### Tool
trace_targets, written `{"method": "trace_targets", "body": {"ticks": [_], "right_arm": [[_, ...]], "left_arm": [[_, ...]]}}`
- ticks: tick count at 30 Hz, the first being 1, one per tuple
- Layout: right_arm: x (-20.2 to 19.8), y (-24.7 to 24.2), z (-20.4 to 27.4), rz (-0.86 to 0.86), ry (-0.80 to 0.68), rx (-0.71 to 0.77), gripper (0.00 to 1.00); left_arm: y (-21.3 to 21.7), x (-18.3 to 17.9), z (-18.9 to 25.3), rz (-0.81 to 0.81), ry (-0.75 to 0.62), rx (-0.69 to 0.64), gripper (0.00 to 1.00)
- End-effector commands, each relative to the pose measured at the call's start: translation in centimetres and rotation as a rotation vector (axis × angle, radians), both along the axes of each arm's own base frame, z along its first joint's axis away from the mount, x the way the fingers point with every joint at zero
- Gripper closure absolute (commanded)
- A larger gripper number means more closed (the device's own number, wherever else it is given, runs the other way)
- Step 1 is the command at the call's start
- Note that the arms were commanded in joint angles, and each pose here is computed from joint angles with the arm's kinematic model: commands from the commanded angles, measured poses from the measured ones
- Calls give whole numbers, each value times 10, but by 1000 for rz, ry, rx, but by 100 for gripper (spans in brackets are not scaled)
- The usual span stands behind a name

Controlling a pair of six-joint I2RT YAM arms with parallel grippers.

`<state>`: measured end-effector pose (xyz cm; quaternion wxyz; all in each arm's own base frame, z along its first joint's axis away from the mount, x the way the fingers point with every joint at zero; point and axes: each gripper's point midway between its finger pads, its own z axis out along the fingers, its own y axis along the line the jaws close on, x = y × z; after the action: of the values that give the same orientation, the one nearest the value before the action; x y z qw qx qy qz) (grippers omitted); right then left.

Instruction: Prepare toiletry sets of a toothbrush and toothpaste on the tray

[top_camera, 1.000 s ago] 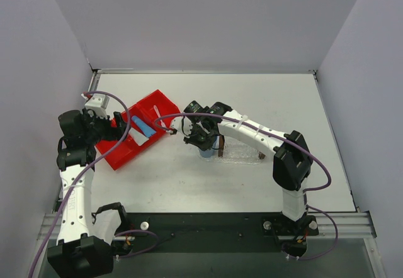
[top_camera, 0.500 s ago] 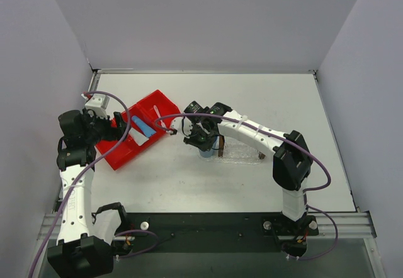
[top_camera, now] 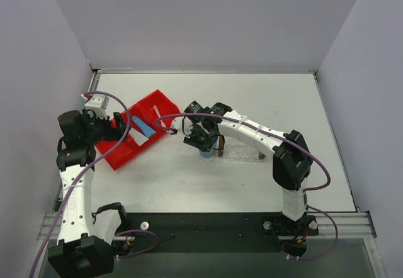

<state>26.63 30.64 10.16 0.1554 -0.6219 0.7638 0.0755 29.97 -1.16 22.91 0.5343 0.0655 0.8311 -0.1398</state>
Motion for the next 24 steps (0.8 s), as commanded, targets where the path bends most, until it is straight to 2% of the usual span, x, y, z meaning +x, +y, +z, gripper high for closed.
{"method": "trace_targets", "body": {"ticks": [1, 24], "right_arm": [[2, -9, 2, -11, -7, -23, 81], [6, -10, 7, -12, -32, -19, 80]], "left_arm": [[-2, -2, 7, -14, -26, -8, 10], [-3, -4, 6, -21, -22, -14, 10]]}}
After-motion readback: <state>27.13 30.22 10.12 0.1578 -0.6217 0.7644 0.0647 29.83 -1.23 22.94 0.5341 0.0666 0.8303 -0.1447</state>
